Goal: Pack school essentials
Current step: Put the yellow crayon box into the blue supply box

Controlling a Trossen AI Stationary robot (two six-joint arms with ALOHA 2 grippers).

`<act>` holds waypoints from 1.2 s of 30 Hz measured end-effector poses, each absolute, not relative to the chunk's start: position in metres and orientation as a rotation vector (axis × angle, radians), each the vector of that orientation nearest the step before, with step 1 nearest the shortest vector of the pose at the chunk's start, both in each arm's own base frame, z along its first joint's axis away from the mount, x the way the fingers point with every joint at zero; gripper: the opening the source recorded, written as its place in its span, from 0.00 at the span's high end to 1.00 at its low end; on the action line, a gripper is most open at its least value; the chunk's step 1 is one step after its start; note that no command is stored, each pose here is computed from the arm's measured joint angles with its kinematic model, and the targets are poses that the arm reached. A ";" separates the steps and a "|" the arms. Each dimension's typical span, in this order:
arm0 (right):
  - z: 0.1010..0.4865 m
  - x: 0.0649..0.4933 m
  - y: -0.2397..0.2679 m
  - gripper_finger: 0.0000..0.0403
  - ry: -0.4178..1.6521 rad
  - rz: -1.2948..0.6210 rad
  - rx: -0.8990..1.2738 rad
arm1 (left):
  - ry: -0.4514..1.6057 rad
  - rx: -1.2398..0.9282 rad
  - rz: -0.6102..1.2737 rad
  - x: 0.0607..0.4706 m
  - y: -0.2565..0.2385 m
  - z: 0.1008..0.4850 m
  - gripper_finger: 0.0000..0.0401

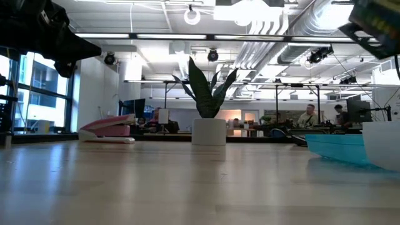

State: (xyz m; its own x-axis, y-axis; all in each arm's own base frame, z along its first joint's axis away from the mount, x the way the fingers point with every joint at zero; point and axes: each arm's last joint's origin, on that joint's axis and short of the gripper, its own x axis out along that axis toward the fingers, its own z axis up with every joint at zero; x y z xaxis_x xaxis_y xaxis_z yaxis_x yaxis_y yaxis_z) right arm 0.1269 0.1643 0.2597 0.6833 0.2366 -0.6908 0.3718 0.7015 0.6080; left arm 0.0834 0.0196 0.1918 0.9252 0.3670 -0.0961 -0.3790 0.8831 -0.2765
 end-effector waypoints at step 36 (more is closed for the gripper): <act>0.193 0.134 0.228 0.65 0.935 -0.222 0.877 | 0.041 -0.296 0.389 0.083 0.020 0.192 0.96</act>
